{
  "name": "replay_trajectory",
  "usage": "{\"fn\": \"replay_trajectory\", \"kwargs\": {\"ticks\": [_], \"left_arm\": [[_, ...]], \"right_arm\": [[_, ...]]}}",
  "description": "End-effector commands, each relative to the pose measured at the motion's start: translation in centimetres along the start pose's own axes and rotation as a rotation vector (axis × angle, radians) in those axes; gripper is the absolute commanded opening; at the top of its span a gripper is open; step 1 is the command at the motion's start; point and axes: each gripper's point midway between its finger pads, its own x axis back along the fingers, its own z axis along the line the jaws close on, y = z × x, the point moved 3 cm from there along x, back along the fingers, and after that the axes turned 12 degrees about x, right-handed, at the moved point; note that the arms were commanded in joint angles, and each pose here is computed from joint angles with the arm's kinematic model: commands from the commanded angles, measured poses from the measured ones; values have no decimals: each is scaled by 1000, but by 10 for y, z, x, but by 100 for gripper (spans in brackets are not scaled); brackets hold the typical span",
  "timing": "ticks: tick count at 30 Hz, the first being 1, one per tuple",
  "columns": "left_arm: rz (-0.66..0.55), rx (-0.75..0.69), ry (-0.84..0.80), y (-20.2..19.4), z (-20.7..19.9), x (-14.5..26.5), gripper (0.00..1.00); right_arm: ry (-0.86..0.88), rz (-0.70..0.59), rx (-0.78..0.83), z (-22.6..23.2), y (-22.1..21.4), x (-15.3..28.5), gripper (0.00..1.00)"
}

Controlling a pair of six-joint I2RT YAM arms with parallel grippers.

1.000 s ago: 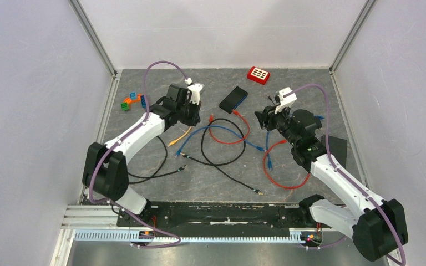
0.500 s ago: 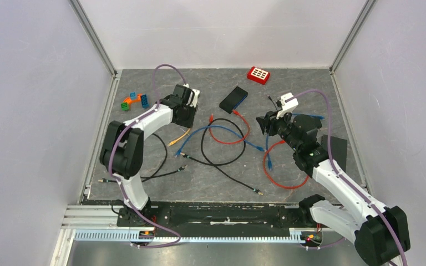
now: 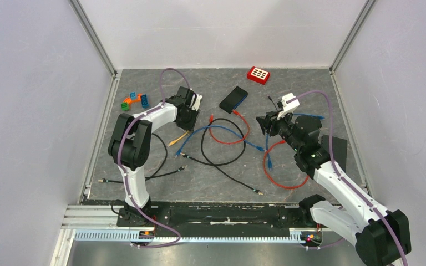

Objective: Insert the plug into the switch port
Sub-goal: Pick up the connector from the center of the board.

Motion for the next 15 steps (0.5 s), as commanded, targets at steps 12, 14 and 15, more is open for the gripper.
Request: {"fn": "replay_trajectory", "kwargs": {"ticks": [12,14,15], "left_arm": [[-112,-86,-64,30,-12,31,2],[-156,-126,-118,36,-20,50,2],[-177,-147,-149,37,-26,58,2]], "right_arm": [[15,-64,-5,2,19,2,48],[26,-70,-22,3,22,1,48],[29,-71,-32,4,23,0,48]]}}
